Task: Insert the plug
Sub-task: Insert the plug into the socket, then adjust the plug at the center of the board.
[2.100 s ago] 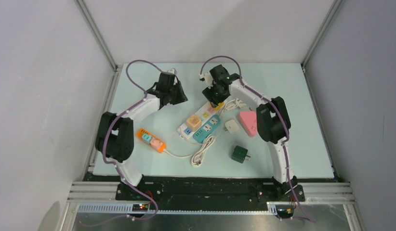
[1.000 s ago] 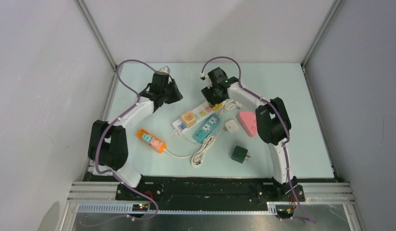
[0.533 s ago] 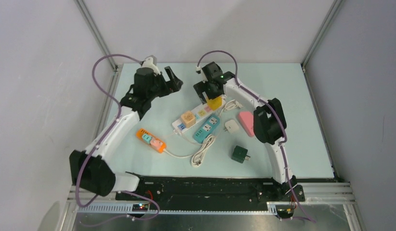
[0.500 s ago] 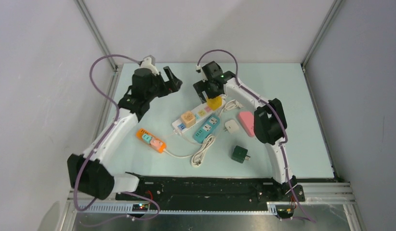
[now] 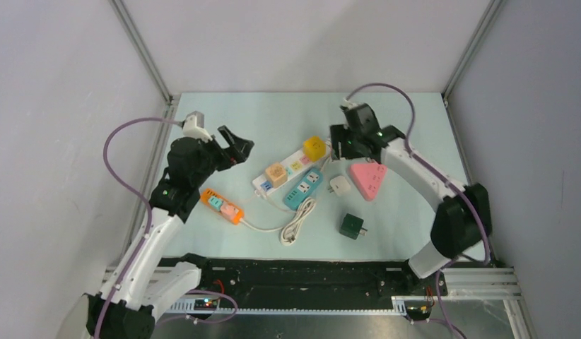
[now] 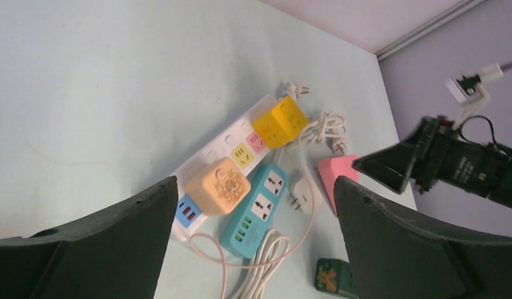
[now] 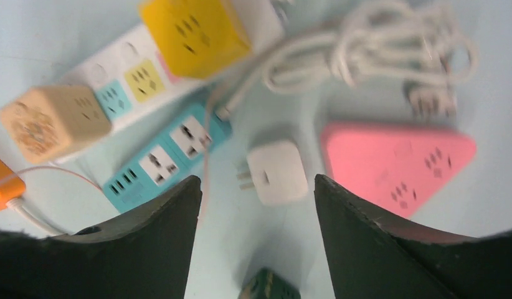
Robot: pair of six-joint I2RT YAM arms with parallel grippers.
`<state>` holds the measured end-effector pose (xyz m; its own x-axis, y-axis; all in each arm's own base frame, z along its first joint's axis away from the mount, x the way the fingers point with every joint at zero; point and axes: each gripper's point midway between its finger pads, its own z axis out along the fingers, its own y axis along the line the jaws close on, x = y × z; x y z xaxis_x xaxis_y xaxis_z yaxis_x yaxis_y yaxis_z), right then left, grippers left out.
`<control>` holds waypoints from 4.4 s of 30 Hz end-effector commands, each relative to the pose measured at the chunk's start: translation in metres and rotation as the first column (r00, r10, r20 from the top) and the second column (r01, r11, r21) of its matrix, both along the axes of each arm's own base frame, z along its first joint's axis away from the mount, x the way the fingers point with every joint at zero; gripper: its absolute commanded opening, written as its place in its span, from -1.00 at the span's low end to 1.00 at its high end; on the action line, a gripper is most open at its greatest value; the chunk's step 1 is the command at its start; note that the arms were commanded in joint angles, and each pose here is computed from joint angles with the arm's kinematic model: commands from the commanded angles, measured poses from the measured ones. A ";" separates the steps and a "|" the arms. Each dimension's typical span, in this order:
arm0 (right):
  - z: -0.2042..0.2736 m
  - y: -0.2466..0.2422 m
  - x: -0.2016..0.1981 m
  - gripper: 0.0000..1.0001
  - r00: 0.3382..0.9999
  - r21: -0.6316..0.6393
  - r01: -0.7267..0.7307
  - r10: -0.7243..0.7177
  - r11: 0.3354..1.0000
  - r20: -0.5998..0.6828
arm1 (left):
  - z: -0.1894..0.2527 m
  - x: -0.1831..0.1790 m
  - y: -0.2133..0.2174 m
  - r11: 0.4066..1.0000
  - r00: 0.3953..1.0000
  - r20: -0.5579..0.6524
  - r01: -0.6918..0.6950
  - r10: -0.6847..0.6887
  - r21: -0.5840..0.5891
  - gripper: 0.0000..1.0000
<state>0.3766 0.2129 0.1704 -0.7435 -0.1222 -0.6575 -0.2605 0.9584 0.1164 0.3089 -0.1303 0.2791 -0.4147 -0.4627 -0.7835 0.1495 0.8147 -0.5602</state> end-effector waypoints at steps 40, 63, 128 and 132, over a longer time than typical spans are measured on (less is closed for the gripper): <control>-0.123 -0.031 -0.022 0.55 0.983 -0.129 0.112 -0.129 0.985 -0.127 | -0.080 -0.052 0.003 0.997 0.983 -0.167 0.071 -0.072 -0.009 0.97; -0.153 -0.018 -0.031 0.27 0.973 -0.211 0.062 -0.106 0.976 -0.205 | -0.084 -0.051 0.001 0.997 0.980 -0.183 0.083 -0.081 0.002 0.97; -0.103 -0.030 -0.068 0.99 0.980 -0.095 0.173 -0.181 0.980 -0.078 | -0.068 -0.059 -0.012 0.986 0.974 -0.155 0.163 -0.168 -0.045 0.97; -0.086 -0.022 -0.088 0.99 0.993 -0.096 0.084 -0.091 0.992 -0.070 | -0.069 -0.060 -0.012 0.985 0.973 -0.153 0.165 -0.170 -0.044 0.97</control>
